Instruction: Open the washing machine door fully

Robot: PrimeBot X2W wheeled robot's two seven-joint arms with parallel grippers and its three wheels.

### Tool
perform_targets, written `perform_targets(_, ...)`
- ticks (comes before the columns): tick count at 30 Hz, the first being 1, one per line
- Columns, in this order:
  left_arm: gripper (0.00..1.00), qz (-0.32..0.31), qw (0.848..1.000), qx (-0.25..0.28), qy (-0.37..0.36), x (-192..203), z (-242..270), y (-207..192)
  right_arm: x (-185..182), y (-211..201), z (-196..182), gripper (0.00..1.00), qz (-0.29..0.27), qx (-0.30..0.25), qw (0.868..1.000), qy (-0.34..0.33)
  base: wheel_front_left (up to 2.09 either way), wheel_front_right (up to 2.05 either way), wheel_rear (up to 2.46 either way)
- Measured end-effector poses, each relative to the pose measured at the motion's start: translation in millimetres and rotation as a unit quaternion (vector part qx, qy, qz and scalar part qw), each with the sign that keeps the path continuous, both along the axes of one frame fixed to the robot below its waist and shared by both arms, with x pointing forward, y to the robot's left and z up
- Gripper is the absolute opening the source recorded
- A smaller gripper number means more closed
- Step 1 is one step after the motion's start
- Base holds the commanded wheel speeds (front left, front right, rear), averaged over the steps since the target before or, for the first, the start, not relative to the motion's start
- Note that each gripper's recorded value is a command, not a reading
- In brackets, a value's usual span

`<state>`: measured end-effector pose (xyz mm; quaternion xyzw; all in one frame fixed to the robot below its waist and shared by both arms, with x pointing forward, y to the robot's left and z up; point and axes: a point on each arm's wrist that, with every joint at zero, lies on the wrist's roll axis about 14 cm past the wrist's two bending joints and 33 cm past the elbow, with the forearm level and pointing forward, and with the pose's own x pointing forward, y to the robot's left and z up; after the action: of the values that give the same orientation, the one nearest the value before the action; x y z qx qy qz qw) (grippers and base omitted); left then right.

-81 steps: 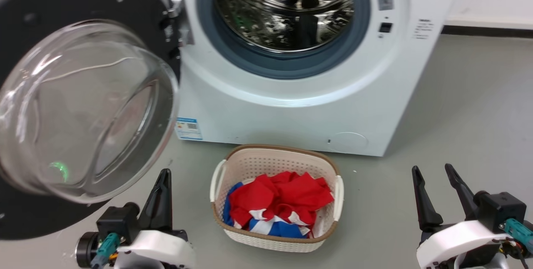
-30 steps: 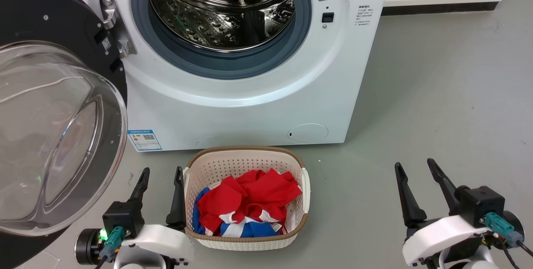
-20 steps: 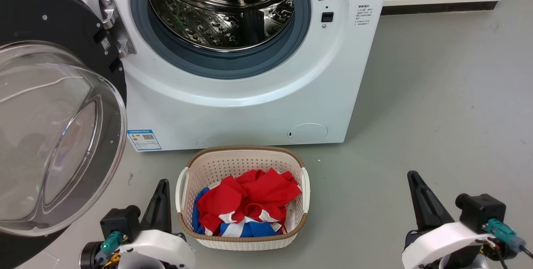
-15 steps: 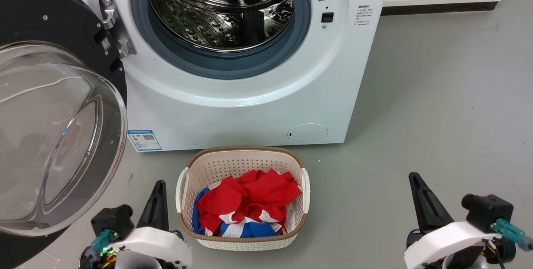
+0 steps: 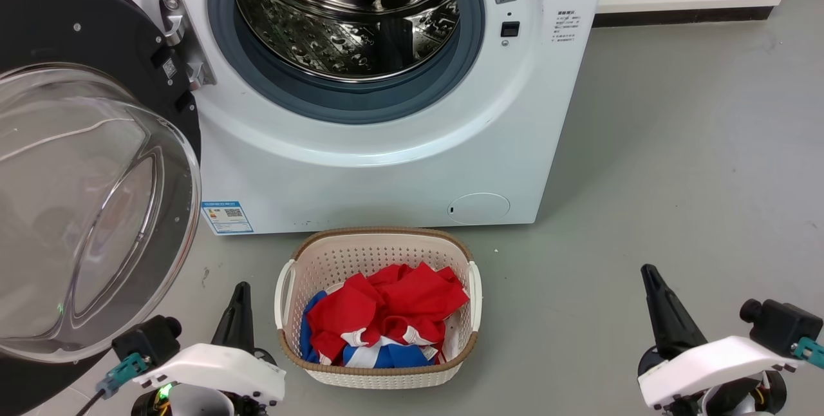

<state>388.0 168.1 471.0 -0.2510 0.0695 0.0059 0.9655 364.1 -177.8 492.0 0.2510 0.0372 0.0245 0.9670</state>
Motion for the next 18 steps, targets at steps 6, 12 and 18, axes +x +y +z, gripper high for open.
perform_targets(6, 0.00, 0.007, 0.999, -0.046, 0.008, 0.1, -0.8, 3.0, 2.5, -2.3, 1.3, 0.00, -0.006, 0.047, 0.999, 0.001, 0.00, 0.00, 0.00)
perform_targets(12, 0.00, 0.016, 0.996, -0.091, 0.014, 0.4, -0.9, 5.5, 4.1, -4.9, 2.2, 0.00, -0.013, 0.091, 0.996, 0.001, 0.00, 0.00, 0.00)
perform_targets(18, 0.00, 0.022, 0.991, -0.133, 0.016, 0.6, -0.1, 7.2, 5.2, -6.9, 1.3, 0.00, -0.018, 0.132, 0.991, 0.004, 0.00, 0.00, 0.00)
